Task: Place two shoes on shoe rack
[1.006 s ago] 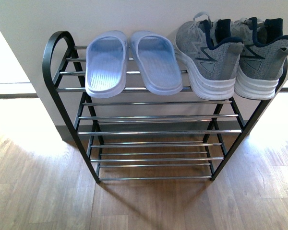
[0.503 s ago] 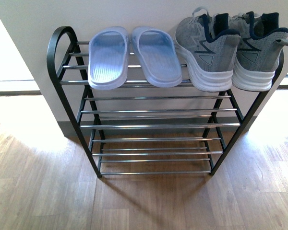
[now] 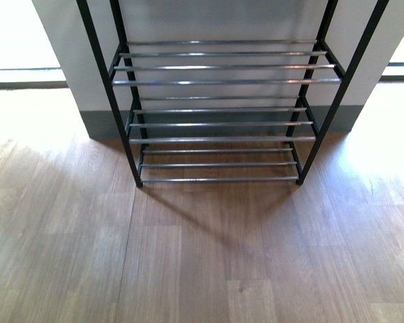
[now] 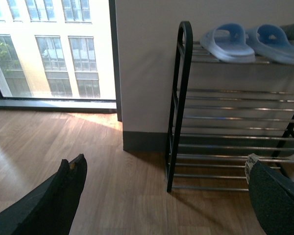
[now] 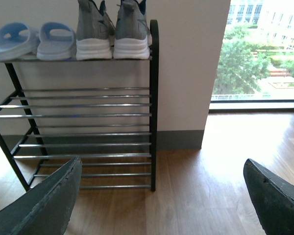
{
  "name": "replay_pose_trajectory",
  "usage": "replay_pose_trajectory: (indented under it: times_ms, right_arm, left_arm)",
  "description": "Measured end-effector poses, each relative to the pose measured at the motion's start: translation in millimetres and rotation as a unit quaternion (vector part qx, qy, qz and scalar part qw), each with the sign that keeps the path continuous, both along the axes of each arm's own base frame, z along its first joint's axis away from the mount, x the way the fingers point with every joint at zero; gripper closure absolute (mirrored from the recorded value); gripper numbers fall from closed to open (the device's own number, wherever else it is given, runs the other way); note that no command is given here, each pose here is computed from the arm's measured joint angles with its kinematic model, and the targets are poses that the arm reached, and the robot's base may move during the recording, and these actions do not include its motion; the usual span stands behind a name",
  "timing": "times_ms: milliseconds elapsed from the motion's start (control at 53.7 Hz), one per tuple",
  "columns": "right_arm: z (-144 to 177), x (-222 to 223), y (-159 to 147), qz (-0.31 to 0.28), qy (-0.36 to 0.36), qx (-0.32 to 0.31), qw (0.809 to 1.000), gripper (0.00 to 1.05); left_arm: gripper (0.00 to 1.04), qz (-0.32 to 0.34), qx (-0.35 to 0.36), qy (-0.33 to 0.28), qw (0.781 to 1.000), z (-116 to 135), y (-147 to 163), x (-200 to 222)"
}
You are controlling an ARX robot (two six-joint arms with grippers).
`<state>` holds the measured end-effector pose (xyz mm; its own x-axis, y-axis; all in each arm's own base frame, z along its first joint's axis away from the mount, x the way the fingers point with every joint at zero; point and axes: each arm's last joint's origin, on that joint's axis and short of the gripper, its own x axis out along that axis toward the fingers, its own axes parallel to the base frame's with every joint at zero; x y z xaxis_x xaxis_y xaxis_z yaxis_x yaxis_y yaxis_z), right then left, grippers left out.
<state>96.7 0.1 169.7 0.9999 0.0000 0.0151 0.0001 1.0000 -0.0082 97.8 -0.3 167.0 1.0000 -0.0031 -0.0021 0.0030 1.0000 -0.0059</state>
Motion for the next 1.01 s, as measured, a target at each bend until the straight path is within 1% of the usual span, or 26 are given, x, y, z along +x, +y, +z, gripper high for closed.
replay_pose_trajectory:
  times_ms: [1006]
  right_arm:
    - [-0.1,0.0,0.0,0.001,0.0,0.0,1.0,0.09]
  left_arm:
    - [0.09,0.0,0.0,0.0,1.0,0.0,0.0,0.0]
